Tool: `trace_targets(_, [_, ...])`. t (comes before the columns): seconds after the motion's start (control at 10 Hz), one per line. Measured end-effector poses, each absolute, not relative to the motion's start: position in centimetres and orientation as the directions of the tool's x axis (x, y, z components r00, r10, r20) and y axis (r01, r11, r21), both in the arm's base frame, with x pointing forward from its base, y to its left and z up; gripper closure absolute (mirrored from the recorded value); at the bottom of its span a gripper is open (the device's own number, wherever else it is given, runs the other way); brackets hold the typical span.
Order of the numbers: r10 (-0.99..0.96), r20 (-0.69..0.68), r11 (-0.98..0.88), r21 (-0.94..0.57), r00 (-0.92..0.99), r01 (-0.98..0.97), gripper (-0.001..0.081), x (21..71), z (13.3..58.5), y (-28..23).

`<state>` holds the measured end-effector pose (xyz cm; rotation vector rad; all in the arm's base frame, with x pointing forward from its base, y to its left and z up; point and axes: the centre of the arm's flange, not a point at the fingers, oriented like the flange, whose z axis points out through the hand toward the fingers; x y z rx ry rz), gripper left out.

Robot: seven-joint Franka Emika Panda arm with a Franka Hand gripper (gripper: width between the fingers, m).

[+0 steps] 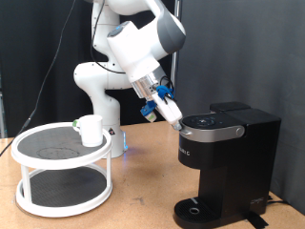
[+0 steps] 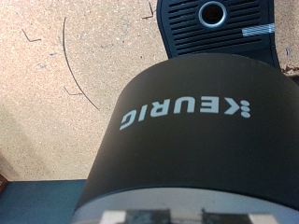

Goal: Make a cup of coffee with the keurig machine

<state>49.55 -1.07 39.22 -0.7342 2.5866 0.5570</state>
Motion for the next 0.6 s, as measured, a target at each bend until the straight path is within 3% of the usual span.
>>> trace_targets(0.6, [-0.445, -0.492, 0.731, 0.283, -0.749, -0.621, 0.0806, 48.7, 39.2, -2.5])
